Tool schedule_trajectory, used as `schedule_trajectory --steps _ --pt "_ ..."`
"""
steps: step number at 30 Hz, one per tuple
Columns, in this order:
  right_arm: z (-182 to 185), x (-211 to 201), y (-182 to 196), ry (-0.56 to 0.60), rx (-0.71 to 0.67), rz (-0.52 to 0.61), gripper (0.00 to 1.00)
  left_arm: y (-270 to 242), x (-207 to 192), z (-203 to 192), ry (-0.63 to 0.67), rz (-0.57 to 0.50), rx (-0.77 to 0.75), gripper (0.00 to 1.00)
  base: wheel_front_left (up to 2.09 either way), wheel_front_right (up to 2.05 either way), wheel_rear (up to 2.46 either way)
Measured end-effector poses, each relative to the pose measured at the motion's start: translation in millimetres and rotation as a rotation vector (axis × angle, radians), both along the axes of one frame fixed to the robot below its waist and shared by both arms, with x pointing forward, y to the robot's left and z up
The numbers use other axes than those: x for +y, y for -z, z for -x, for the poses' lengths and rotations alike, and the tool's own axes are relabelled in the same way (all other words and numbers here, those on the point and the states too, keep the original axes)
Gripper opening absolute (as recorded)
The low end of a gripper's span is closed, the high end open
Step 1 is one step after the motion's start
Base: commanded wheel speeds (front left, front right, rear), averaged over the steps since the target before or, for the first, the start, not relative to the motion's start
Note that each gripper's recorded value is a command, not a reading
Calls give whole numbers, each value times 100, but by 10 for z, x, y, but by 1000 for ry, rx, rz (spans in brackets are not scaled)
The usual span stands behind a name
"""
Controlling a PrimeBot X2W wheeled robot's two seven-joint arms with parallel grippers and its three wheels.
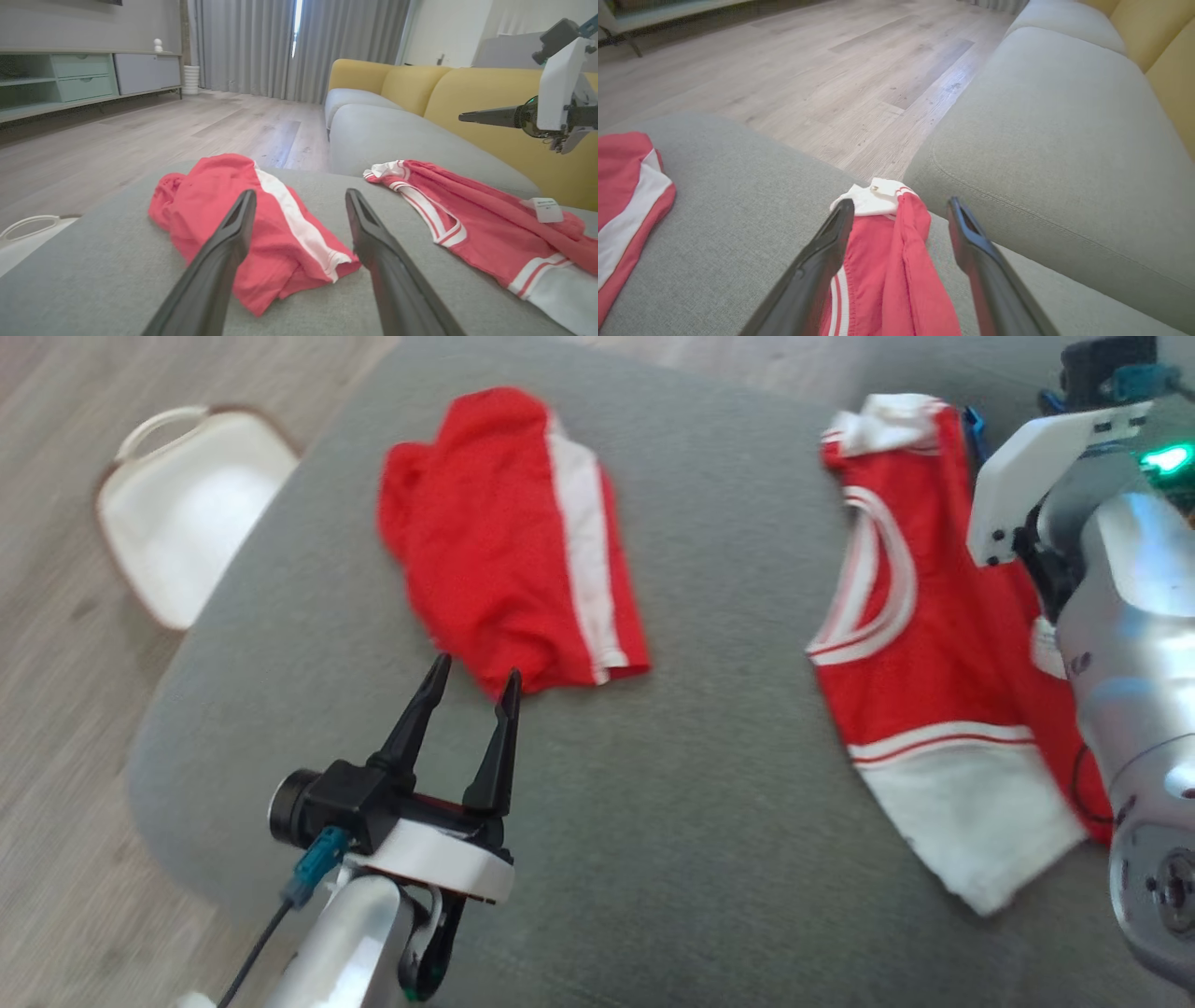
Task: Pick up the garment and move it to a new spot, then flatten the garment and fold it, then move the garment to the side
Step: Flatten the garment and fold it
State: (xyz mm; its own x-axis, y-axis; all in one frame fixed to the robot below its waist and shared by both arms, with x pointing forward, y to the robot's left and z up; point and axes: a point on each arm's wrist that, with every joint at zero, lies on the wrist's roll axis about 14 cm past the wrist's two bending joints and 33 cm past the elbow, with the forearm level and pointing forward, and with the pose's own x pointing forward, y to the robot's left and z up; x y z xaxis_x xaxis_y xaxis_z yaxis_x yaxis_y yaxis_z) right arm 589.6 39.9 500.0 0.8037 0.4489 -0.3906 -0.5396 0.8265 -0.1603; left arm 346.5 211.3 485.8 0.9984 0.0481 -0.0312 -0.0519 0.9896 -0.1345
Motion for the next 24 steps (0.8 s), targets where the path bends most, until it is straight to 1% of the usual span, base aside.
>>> schedule_trajectory --steps 3,8,11,14,19,20,21,24 --pt "22 -177 -153 27 -54 -29 100 -50 -129 -79 45 0 -20 100 0 0 0" --pt "160 -419 -408 45 -193 -100 100 -173 -312 -192 105 7 -65 100 0 0 0" --pt "315 -673 -371 78 -226 -116 100 -245 -443 -241 143 16 -91 100 0 0 0" --pt "484 -954 -320 137 -239 -153 100 -302 -575 -270 179 21 -112 100 0 0 0" --pt "800 -1325 -512 216 -352 -275 100 -297 -799 -280 239 41 -117 100 0 0 0" --pt "895 -1407 -504 232 -366 -291 100 -298 -839 -286 249 44 -118 100 0 0 0" --pt "895 -1407 -504 232 -366 -291 100 -298 -839 -286 249 44 -118 100 0 0 0" --pt "1240 -1646 -343 285 -376 -315 100 -306 -962 -301 282 46 -121 100 0 0 0"
